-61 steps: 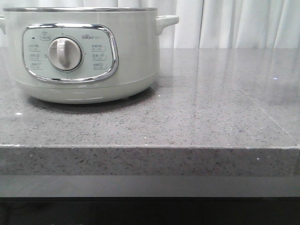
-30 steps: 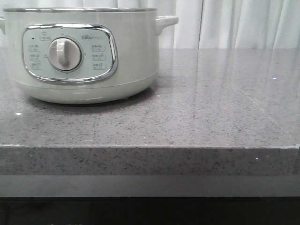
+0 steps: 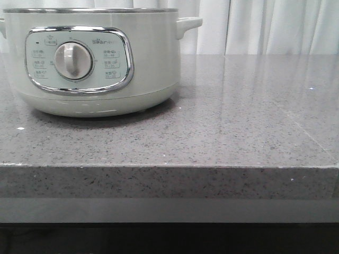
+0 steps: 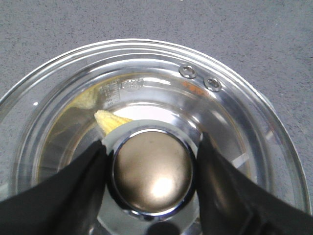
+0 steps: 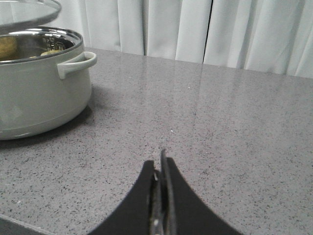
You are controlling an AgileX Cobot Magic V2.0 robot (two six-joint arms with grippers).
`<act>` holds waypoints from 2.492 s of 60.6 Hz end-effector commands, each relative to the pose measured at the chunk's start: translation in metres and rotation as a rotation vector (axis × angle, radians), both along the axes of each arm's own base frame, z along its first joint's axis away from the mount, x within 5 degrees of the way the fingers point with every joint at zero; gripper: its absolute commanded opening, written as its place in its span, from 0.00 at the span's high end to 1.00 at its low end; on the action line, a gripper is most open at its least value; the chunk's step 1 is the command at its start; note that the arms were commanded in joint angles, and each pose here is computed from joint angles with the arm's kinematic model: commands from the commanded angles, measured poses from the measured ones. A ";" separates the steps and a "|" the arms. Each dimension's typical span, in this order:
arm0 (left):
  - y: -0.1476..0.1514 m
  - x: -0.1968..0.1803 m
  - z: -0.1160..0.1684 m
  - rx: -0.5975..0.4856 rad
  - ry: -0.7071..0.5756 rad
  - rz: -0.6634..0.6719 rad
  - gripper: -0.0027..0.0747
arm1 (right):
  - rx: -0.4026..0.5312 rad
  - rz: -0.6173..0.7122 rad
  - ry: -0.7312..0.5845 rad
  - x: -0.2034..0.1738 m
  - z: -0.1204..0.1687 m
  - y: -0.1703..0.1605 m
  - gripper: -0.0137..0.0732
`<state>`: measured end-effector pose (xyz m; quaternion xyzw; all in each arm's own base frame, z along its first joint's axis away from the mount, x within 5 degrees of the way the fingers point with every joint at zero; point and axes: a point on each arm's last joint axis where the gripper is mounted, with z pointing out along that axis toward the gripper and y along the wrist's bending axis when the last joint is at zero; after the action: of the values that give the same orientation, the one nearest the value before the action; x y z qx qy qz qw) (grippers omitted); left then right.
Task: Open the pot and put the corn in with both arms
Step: 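Lower the glass lid back onto the pot with the left gripper, then release the lid knob and withdraw the left gripper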
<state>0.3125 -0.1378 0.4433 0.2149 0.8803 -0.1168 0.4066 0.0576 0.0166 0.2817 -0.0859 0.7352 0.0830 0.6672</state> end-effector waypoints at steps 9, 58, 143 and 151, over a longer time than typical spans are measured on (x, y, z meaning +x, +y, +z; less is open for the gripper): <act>-0.008 0.009 0.022 -0.083 -0.145 0.001 0.64 | 0.007 -0.023 -0.099 0.000 0.016 -0.002 0.92; -0.013 0.015 0.012 -0.101 -0.098 -0.010 0.44 | 0.007 -0.023 -0.100 0.000 0.016 -0.002 0.92; 0.091 -0.214 -0.019 -0.260 -0.548 0.051 0.99 | 0.015 -0.031 -0.131 0.000 0.019 -0.003 0.92; 0.104 -0.245 -0.048 -0.280 -0.591 0.053 0.99 | 0.015 -0.031 -0.131 0.000 0.019 -0.003 0.92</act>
<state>0.0813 -0.0394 0.3921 0.1704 0.7488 -0.1445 0.6240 0.0580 0.0160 0.2846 -0.0828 0.7247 0.0809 0.6793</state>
